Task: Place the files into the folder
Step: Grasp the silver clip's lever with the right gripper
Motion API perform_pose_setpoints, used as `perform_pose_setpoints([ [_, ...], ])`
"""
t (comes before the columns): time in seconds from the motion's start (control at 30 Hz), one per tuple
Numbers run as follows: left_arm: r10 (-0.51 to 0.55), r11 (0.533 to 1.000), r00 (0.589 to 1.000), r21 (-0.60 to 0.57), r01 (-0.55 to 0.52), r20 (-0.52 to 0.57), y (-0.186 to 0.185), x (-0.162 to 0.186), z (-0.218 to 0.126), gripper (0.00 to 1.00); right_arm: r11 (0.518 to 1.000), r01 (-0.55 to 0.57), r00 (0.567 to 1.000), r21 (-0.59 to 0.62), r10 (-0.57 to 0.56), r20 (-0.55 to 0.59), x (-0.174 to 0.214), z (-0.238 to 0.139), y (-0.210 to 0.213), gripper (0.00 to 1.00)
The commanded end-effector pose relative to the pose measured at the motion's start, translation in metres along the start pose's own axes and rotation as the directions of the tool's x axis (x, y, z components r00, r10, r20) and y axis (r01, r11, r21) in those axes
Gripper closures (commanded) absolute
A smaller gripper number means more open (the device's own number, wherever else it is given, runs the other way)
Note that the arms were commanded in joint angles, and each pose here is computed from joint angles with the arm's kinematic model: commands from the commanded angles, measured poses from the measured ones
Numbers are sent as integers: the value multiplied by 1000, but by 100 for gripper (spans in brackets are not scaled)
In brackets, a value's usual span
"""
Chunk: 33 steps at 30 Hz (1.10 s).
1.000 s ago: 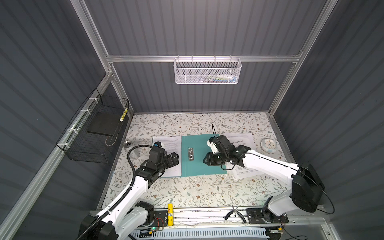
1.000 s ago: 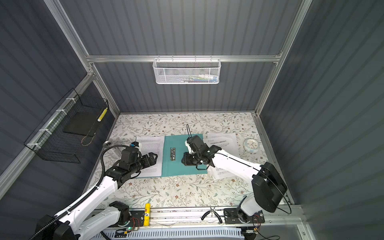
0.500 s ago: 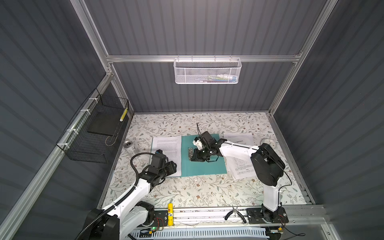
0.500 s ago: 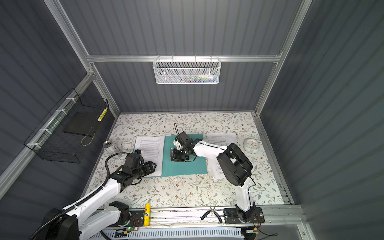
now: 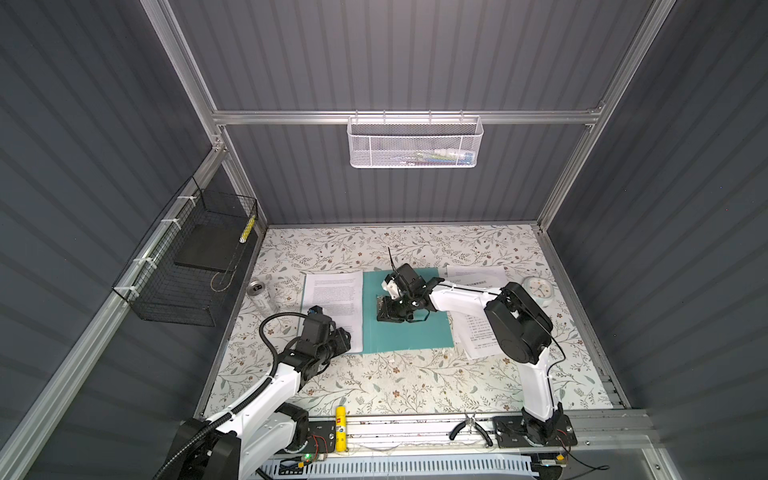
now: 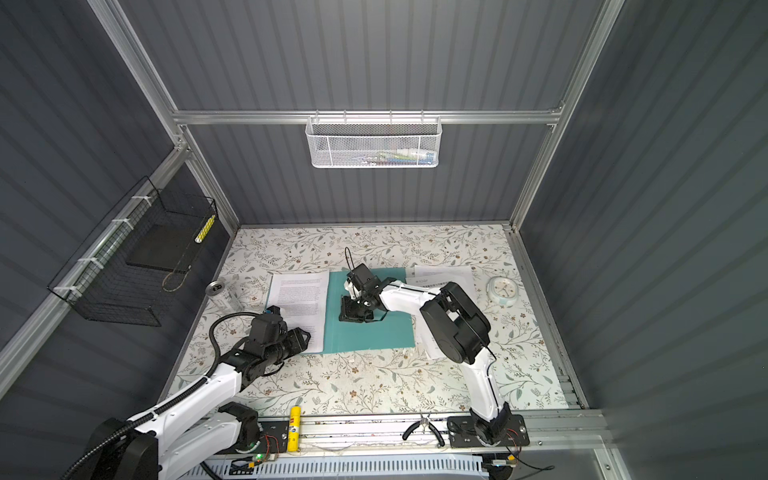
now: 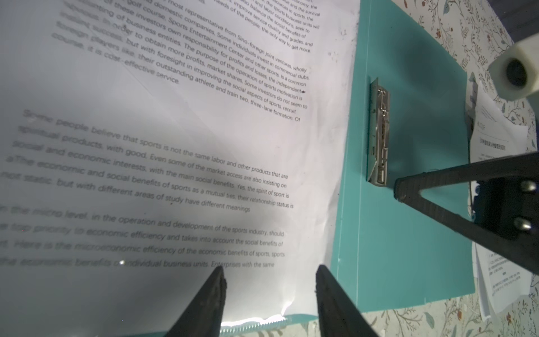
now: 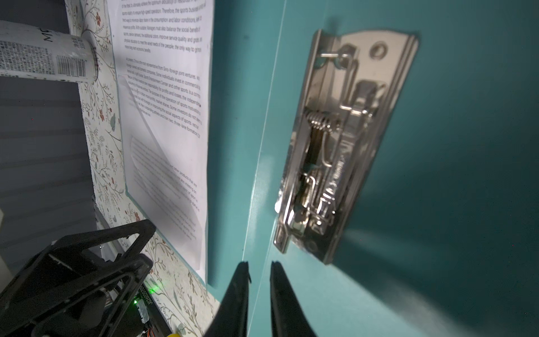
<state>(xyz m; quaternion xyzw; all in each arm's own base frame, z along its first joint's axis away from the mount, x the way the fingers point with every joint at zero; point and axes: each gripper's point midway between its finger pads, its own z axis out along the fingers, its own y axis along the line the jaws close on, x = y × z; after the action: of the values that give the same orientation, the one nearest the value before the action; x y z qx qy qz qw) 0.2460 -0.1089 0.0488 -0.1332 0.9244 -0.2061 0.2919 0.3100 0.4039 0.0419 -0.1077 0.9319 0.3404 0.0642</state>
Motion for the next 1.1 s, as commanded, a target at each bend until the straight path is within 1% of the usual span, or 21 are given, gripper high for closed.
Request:
perform_pose_setpoints([
  [0.0, -24, 1000, 1000, -9, 24, 15, 6, 1, 1, 49, 1000, 0, 1000, 9, 0, 7, -5, 3, -1, 83],
  [0.37, -35, 999, 999, -35, 36, 17, 12, 2, 0, 51, 1000, -18, 1000, 26, 17, 15, -10, 10, -10, 85],
  [0.53, -35, 999, 999, -37, 36, 21, 12, 1, 0, 51, 999, -25, 999, 25, 24, 28, -14, 7, -13, 85],
  [1.07, -35, 998, 999, -48, 36, 27, 13, -1, 0, 52, 999, -39, 999, -12, 39, -4, -10, 16, -14, 85],
])
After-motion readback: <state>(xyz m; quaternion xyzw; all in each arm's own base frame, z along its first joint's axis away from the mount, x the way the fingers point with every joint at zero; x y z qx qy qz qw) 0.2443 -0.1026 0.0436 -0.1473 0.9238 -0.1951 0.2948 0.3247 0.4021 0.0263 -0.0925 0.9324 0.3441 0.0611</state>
